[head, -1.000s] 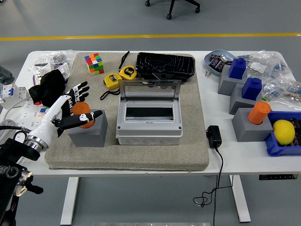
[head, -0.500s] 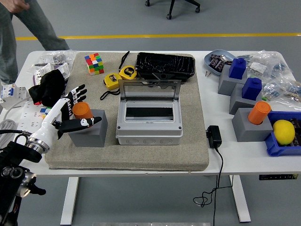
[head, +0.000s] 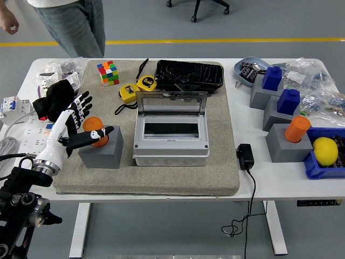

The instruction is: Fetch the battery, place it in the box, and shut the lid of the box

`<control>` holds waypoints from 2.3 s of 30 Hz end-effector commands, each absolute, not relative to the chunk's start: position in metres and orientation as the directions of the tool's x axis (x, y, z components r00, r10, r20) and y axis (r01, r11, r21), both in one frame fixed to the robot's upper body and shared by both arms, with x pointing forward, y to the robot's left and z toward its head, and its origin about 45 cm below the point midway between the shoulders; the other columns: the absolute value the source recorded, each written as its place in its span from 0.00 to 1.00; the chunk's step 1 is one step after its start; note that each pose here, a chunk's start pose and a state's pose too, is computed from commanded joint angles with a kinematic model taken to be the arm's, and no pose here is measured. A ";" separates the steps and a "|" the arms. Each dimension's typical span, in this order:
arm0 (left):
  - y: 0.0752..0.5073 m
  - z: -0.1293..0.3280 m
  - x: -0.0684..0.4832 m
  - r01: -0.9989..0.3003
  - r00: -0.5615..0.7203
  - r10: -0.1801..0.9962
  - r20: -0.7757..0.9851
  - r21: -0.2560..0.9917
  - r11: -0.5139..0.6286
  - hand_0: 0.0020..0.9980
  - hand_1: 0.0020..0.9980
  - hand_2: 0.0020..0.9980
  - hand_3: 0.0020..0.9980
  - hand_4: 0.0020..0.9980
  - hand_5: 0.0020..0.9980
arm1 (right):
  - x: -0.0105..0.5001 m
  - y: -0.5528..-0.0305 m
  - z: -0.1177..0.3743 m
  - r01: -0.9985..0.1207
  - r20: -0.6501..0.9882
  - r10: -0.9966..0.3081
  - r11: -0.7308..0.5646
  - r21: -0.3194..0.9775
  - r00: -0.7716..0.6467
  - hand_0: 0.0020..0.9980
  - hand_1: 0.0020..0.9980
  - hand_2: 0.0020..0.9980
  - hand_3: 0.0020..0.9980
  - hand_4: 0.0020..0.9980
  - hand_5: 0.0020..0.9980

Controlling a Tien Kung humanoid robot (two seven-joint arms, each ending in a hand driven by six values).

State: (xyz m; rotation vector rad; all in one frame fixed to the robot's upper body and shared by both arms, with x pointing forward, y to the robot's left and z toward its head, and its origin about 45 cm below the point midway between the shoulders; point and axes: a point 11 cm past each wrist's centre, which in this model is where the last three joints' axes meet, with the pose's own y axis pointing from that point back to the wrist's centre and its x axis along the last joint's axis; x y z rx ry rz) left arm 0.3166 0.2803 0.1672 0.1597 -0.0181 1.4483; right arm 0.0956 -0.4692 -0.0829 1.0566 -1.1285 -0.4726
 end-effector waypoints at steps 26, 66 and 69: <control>0.266 0.149 0.314 -0.990 0.090 0.995 0.048 0.111 0.084 0.54 0.58 0.39 0.36 1.00 0.00 | 0.095 -0.469 -0.083 -0.185 0.496 -0.771 0.462 0.867 0.399 0.71 0.65 0.67 0.73 1.00 0.94; 0.274 0.152 0.327 -0.987 -0.147 0.982 -0.121 0.079 -0.138 0.10 0.12 0.15 0.14 1.00 0.00 | 0.097 -0.469 -0.083 -0.186 0.498 -0.772 0.463 0.867 0.396 0.70 0.65 0.67 0.73 1.00 0.94; 0.272 0.156 0.328 -0.988 -0.148 0.981 -0.128 0.069 -0.140 0.11 0.11 0.14 0.13 1.00 0.00 | 0.097 -0.469 -0.083 -0.187 0.498 -0.772 0.464 0.866 0.395 0.70 0.65 0.67 0.73 1.00 0.94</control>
